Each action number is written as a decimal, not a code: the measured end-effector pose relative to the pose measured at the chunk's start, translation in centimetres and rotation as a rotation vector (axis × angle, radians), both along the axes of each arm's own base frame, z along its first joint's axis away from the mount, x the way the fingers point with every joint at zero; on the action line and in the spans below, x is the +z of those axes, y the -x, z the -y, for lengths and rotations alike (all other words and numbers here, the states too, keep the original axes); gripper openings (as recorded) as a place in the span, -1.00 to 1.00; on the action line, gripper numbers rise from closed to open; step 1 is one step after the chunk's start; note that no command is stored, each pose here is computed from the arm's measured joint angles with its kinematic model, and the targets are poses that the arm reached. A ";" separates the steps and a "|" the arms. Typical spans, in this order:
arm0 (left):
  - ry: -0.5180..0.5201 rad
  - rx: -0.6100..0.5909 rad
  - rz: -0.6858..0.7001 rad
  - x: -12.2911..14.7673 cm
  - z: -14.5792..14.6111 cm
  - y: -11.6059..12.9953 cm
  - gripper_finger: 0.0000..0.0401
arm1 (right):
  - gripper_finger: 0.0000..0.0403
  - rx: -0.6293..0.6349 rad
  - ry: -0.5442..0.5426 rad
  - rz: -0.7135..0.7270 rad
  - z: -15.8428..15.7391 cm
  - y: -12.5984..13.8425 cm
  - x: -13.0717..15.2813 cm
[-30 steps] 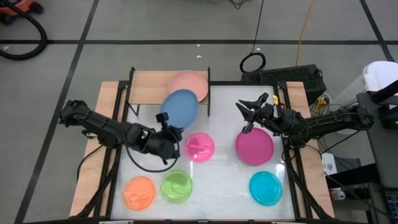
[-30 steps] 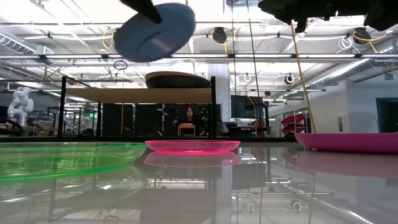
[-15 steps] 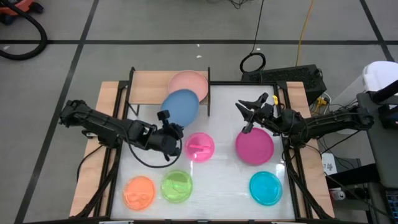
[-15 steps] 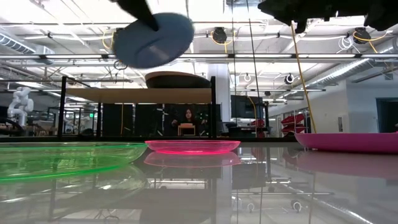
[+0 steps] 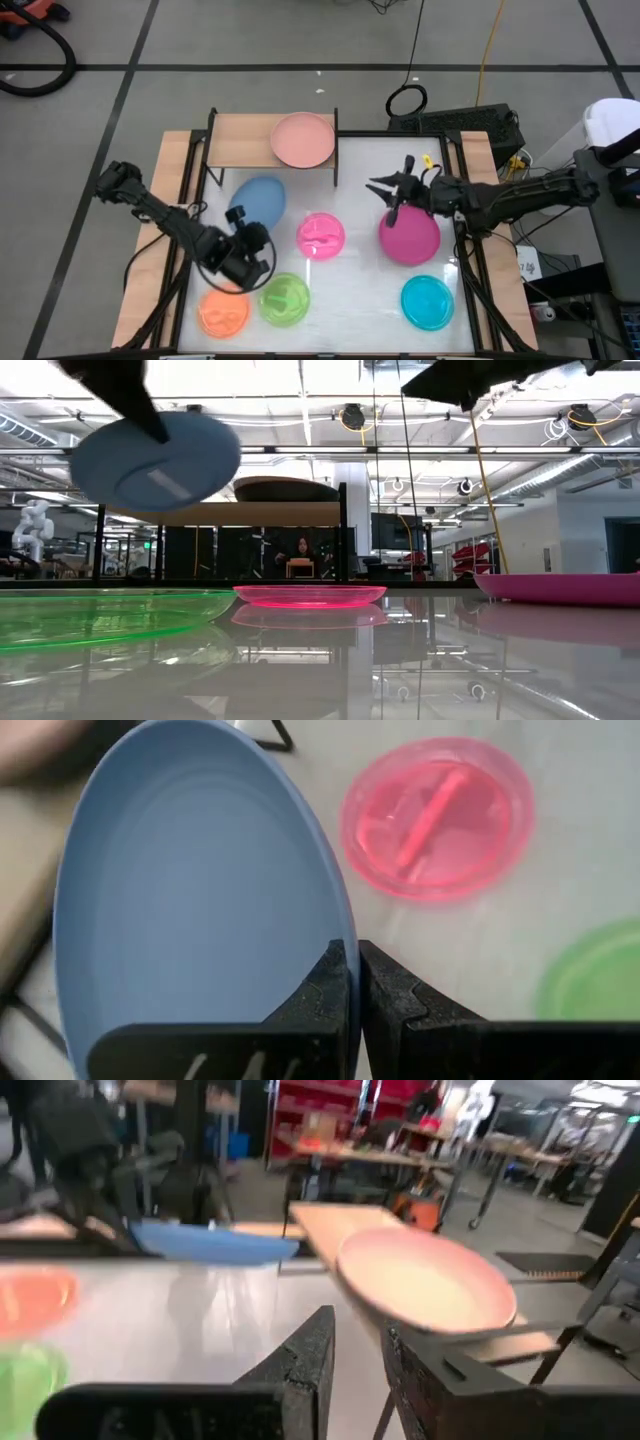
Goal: Place and stack plates onto a shelf
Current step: Stack the light blue plate on top of the peach plate on the shelf, then stack the pink plate on top of the peach plate on the shelf, then stack the blue plate on top of the pink plate on the shelf
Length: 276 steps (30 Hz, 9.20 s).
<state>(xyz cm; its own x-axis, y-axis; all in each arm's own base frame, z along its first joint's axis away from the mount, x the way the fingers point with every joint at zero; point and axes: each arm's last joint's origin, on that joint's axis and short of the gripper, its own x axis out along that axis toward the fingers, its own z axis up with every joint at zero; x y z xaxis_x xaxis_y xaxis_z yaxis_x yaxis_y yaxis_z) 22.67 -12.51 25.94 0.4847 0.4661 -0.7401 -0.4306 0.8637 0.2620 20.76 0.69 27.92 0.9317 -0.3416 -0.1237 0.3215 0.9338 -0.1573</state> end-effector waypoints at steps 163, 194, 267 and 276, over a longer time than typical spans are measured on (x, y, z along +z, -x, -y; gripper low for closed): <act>-0.235 -0.262 1.273 3.3 -3.0 4.0 0.00 | -1.00 0.162 0.253 -0.637 8.0 -22.2 2.2; -0.278 -0.157 1.111 2.1 -3.2 3.6 0.00 | -0.18 -0.189 0.480 -0.674 7.8 -21.7 4.2; 0.430 0.267 -0.070 -12.0 -2.6 -0.2 -0.04 | -0.09 0.282 0.118 0.088 -9.1 -1.5 0.1; 0.366 0.158 -0.105 -12.4 -2.2 -0.7 -0.63 | -0.09 0.283 0.118 0.085 -9.1 -1.5 0.1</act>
